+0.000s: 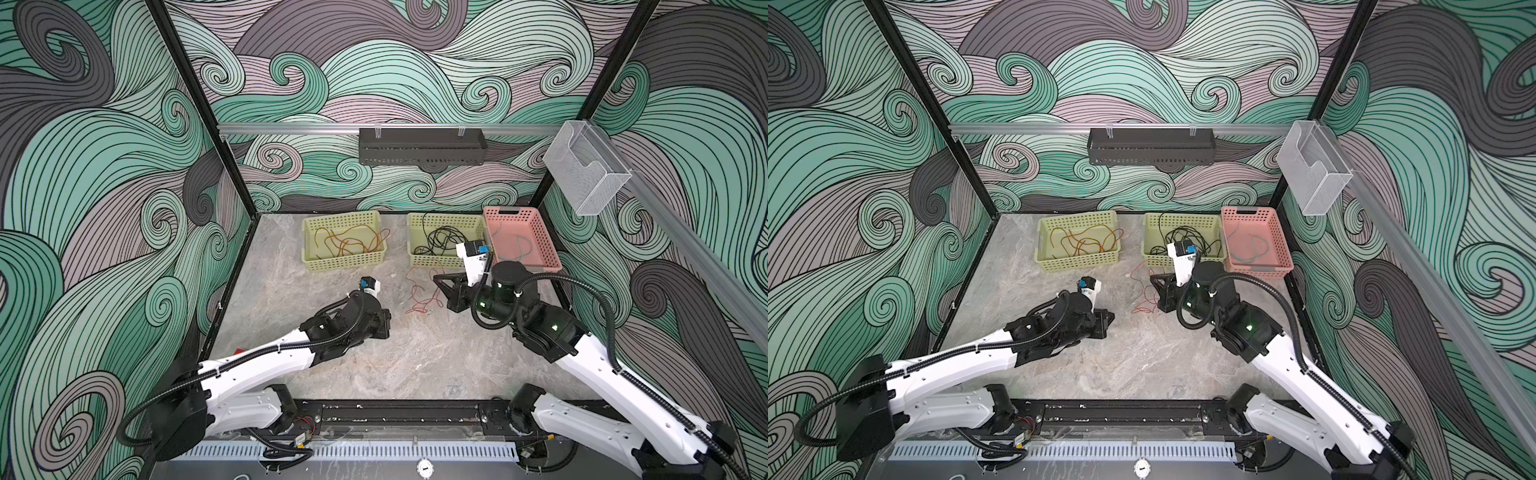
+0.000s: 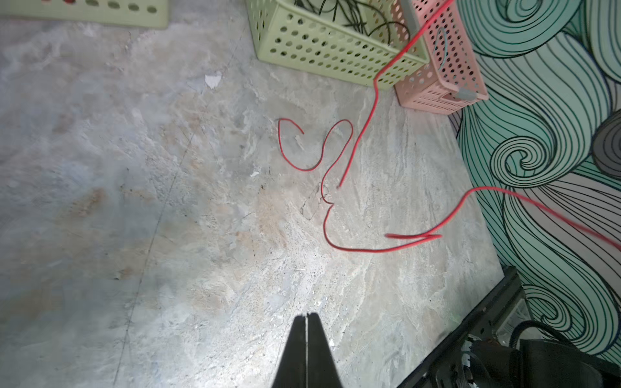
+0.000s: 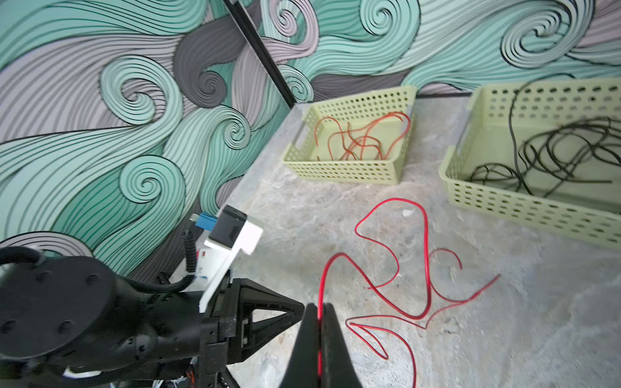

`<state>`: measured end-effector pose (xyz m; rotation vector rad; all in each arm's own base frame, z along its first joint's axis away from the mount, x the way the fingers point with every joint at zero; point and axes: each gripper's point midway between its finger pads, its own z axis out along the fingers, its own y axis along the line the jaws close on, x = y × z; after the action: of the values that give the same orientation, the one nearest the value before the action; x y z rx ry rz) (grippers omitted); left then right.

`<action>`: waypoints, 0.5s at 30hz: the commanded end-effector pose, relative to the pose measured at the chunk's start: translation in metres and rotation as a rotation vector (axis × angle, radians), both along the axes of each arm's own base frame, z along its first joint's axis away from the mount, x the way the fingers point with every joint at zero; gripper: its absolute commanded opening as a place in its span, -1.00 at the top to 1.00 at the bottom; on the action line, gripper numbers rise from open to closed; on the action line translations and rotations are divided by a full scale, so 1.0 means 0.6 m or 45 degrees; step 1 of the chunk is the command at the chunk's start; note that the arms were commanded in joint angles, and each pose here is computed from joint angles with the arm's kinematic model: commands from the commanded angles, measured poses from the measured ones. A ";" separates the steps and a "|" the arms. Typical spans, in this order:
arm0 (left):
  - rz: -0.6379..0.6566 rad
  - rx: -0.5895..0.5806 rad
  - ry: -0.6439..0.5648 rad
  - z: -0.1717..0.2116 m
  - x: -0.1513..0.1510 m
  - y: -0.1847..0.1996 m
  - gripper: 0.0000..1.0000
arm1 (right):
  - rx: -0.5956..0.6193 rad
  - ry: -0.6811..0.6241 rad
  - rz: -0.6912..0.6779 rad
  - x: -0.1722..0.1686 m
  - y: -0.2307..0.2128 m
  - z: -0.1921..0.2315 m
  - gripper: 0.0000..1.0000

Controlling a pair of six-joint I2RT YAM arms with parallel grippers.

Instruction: Untangle the cables

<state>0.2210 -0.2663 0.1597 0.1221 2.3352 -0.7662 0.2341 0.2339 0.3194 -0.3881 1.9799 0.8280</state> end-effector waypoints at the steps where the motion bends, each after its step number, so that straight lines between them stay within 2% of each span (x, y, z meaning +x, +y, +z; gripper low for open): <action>1: 0.010 0.026 -0.063 0.015 -0.008 0.024 0.45 | -0.052 -0.096 0.016 -0.002 0.011 0.035 1.00; 4: 0.013 -0.013 -0.099 0.030 -0.014 0.035 -0.07 | -0.062 -0.166 0.063 -0.009 0.033 0.067 1.00; 6: 0.003 -0.046 -0.117 0.038 -0.018 0.037 -0.22 | -0.063 -0.202 0.089 -0.014 0.047 0.086 1.00; 9: -0.047 -0.115 -0.146 0.047 -0.025 0.025 -0.33 | -0.059 -0.269 0.103 -0.018 0.063 0.119 1.00; 15: -0.156 -0.190 -0.259 0.056 -0.035 -0.016 -0.41 | -0.021 -0.365 0.140 -0.027 0.095 0.190 1.00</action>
<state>0.2005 -0.2591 0.1726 0.2029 2.1926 -0.8709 0.2178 0.2903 0.4118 -0.5930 1.7670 0.8094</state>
